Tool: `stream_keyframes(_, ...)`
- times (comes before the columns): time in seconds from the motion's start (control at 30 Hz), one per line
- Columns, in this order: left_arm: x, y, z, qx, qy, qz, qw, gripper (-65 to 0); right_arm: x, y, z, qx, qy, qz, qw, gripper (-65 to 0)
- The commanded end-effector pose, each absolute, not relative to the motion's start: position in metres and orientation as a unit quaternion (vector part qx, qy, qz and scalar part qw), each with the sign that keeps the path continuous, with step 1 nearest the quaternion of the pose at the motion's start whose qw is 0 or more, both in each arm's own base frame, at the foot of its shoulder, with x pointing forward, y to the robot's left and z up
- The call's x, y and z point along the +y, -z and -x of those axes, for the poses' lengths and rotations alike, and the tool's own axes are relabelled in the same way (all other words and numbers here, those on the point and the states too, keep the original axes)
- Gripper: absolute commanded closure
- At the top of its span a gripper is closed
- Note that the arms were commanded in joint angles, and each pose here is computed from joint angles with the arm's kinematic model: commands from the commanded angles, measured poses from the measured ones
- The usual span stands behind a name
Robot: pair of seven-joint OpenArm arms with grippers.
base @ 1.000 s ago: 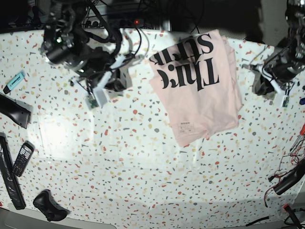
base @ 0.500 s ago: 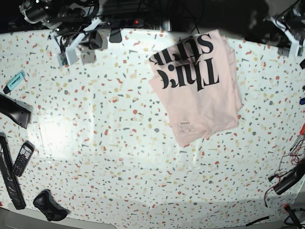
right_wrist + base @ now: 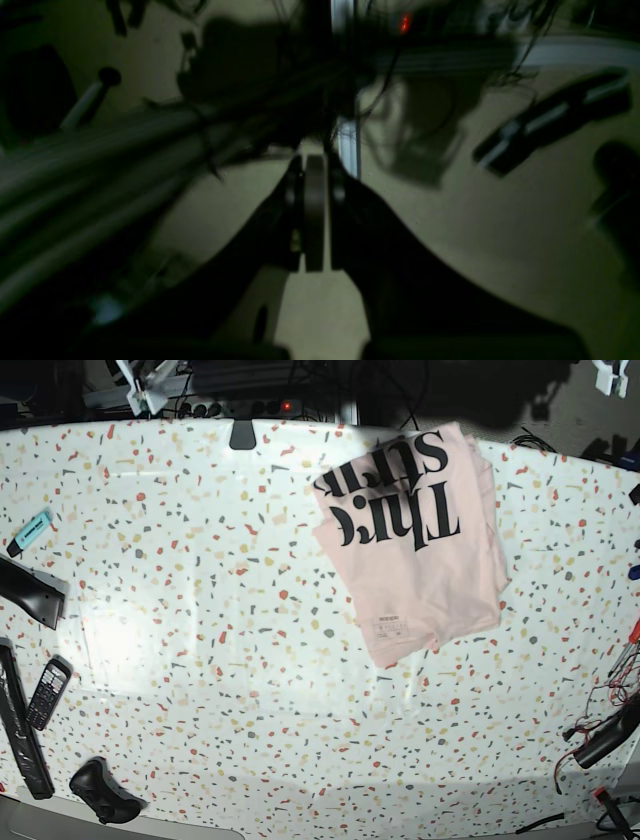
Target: Fold the T-shirt properly
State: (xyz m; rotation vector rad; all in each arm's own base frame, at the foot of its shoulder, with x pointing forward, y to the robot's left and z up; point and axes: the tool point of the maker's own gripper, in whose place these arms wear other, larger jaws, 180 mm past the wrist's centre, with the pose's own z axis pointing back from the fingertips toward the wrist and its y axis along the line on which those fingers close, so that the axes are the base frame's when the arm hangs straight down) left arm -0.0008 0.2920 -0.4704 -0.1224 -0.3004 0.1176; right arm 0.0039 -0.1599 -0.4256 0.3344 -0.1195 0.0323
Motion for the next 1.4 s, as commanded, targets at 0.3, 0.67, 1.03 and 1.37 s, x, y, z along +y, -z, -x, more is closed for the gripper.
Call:
stream_keyframes(0.3, 0.321, 0.562, 0.026, -0.104, -0.172, 0.062, 0.978, 0.0, -0.2, 0.529, 0.064, 0.087, 0.091, -0.154, 0.98, 0.0)
stream_keyframes(0.67, 0.279, 0.598, 0.051, -0.045, -0.062, 0.069, 0.995, -1.4, -0.276, 0.59, 0.028, 0.047, 0.176, -0.091, 0.979, 0.0)
stream_keyframes(1.03, 0.197, 0.623, 0.03, -0.063, -0.064, 0.094, 0.992, -4.4, -0.244, 0.619, 0.001, 0.058, 0.156, -0.111, 0.98, 0.0)
stream_keyframes(1.37, 0.169, 0.633, 0.011, -0.071, -0.086, 0.107, 0.988, -4.4, -0.243, 0.627, 0.008, 0.076, 0.089, -0.06, 0.991, 0.0)
